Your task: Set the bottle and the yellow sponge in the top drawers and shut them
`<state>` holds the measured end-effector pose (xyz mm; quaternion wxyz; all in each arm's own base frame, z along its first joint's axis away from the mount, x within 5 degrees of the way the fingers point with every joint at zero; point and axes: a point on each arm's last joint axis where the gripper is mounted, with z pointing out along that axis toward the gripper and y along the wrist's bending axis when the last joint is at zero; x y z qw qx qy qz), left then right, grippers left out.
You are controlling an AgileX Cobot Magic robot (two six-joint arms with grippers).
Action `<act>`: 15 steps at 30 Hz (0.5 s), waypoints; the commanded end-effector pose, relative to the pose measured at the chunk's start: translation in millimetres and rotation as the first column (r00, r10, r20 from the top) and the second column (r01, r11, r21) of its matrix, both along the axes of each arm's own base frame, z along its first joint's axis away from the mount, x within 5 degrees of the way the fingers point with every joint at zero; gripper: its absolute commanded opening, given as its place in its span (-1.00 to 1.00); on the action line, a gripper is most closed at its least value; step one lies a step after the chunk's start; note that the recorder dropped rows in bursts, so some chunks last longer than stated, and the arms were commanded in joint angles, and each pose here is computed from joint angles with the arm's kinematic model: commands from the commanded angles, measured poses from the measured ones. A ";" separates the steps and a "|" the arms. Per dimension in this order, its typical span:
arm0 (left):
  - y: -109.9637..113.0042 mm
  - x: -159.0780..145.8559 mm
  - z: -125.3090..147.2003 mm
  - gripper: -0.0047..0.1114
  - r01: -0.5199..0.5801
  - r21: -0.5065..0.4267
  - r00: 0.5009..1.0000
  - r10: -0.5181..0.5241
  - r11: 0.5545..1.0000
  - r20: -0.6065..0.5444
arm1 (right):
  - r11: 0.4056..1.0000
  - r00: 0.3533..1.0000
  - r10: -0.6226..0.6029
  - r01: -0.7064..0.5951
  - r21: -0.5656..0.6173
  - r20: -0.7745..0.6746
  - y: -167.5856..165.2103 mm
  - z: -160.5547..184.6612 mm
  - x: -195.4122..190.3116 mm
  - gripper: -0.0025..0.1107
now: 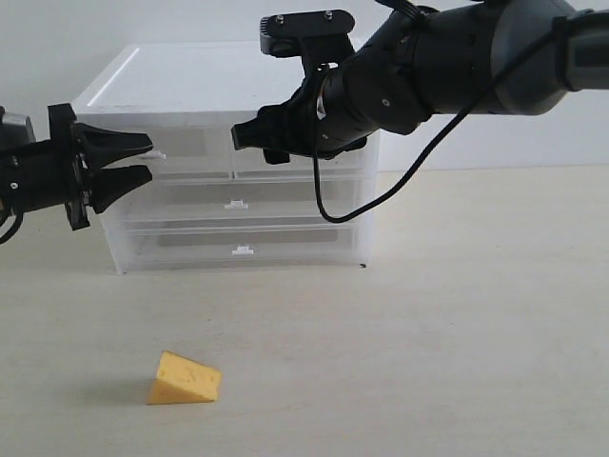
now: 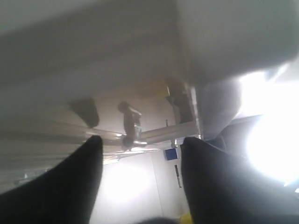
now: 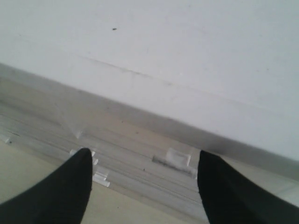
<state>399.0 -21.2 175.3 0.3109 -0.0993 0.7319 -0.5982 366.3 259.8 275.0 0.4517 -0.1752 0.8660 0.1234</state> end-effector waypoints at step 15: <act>-6.4 3.2 7.0 -0.69 -0.011 -0.031 0.998 0.013 0.999 0.065 | 1.000 0.999 0.018 -0.018 -0.005 0.049 -2.3 7.1 3.1 0.09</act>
